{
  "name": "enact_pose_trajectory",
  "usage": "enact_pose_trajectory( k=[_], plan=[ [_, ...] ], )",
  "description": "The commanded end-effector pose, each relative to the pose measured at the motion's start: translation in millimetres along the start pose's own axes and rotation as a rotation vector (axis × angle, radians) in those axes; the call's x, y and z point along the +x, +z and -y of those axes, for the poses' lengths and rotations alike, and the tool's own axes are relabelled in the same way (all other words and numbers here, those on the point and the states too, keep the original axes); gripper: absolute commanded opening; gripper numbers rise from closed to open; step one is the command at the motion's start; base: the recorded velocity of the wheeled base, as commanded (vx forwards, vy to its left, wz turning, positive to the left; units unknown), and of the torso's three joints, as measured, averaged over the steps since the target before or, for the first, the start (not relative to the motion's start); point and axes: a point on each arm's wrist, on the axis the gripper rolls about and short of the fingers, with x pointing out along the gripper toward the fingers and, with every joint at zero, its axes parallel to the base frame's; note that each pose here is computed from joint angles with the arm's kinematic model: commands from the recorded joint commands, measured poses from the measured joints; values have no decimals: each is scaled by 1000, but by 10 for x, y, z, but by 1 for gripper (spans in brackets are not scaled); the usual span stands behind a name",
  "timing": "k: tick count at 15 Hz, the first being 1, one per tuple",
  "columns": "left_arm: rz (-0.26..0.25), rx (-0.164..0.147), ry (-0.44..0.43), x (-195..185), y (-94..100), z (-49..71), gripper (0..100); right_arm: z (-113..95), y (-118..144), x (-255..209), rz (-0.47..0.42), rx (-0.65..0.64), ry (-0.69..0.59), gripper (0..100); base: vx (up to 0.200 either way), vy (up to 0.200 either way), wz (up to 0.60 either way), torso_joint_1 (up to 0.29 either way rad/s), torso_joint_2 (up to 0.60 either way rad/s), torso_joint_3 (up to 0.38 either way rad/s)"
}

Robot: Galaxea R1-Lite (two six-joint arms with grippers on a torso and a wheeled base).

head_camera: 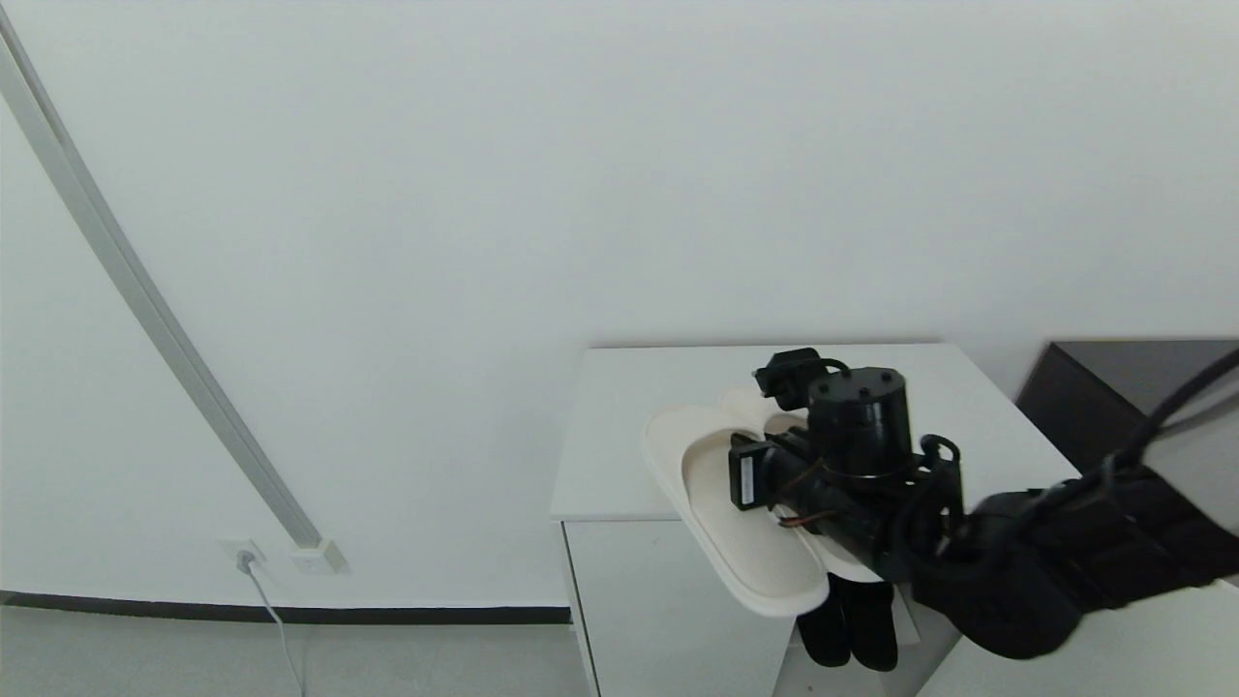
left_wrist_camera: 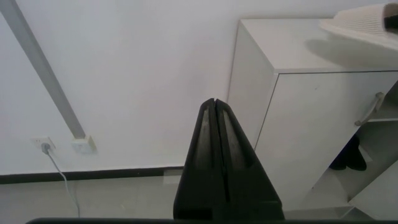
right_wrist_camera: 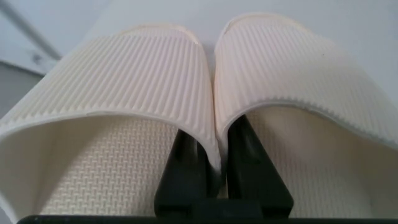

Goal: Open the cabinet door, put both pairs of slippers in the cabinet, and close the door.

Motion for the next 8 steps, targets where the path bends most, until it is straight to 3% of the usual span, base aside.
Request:
enact_pose_trajectory(
  k=[1, 8],
  plan=[
    [2, 2, 0, -1, 4, 0, 0, 57, 137, -764, 44, 5, 140, 0, 0, 0, 0, 0, 0, 0],
    [2, -6, 3, -1, 0, -1, 0, -6, 22, -791, 11, -9, 156, 0, 0, 0, 0, 0, 0, 0]
  ],
)
